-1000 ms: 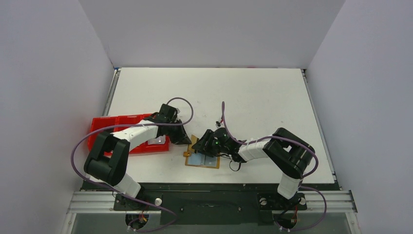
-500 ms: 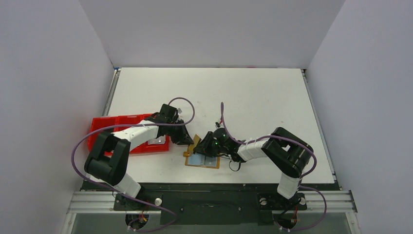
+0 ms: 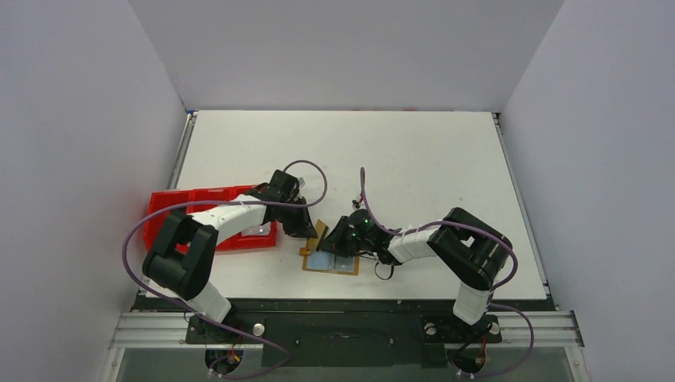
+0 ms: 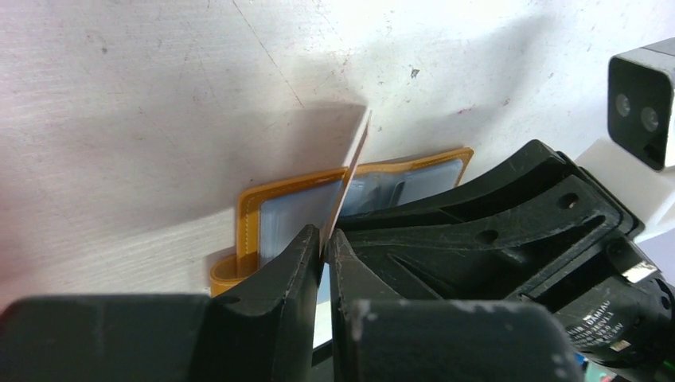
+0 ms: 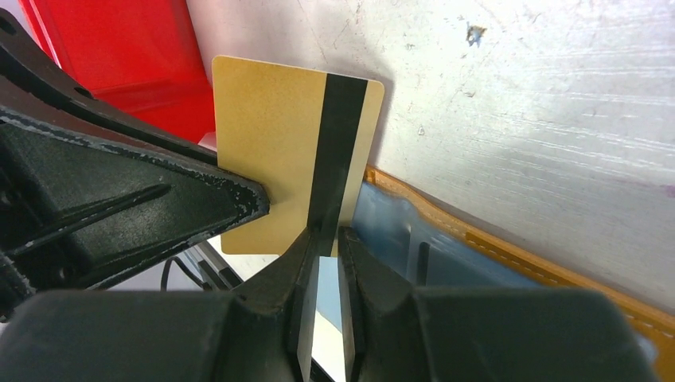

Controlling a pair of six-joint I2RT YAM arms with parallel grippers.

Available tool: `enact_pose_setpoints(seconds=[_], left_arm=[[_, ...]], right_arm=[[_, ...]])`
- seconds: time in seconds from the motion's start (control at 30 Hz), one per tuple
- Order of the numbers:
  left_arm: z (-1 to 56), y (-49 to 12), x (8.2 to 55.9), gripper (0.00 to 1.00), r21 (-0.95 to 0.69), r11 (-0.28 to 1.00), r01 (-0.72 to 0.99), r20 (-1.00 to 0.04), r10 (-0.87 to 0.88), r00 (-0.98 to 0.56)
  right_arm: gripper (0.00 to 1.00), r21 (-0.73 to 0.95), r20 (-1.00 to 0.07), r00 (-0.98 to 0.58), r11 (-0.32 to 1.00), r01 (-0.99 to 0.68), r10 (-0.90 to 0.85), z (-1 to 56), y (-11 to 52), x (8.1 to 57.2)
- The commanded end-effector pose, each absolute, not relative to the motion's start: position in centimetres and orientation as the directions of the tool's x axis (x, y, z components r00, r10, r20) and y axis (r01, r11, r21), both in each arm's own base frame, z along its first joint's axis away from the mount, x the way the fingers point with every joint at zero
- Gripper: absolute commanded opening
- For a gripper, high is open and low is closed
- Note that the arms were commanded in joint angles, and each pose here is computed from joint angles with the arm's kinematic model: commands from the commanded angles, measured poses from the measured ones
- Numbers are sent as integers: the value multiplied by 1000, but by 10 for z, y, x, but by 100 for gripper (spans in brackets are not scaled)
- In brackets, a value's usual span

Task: Take the credit cards out of the card holder
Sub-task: Pick up the credit card from the card holder.

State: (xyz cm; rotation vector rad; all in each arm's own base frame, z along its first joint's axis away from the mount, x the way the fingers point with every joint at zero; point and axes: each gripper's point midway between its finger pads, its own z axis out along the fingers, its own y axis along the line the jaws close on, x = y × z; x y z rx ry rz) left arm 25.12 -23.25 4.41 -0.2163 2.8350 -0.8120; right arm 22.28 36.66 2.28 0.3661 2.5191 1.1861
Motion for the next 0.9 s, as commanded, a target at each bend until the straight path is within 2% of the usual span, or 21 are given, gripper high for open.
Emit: enact_pose_setpoints(seconds=[0.0, 0.1, 0.2, 0.27, 0.4, 0.53, 0.7, 0.87], left_arm=[[45, -242, 246, 0, -527, 848, -57, -124, -143, -982], [50, -239, 250, 0, -510, 859, -48, -146, -142, -979], [66, -238, 258, 0, -505, 863, -31, -185, -143, -972], [78, -238, 263, 0, -503, 864, -18, -214, -145, -966], [108, -231, 272, 0, -493, 870, 5, -284, -156, -946], [138, -206, 282, 0, -455, 891, -4, -367, -192, -910], [174, -158, 283, 0, -340, 940, -35, -474, -203, -857], [203, -79, 289, 0, -104, 976, -192, -608, -215, -764]], right_arm=[[12, 770, -229, -908, 636, 51, 350, 27, 369, 226], [13, 764, -258, -903, 645, 28, 345, 37, 368, 230], [19, 744, -308, -894, 668, -14, 325, 53, 364, 234], [25, 735, -342, -884, 677, -40, 319, 67, 362, 239], [48, 710, -421, -852, 697, -97, 310, 102, 354, 247], [58, 684, -471, -827, 719, -123, 307, 123, 341, 250], [65, 659, -506, -809, 739, -139, 299, 131, 327, 248], [67, 629, -519, -808, 765, -140, 279, 124, 314, 244]])
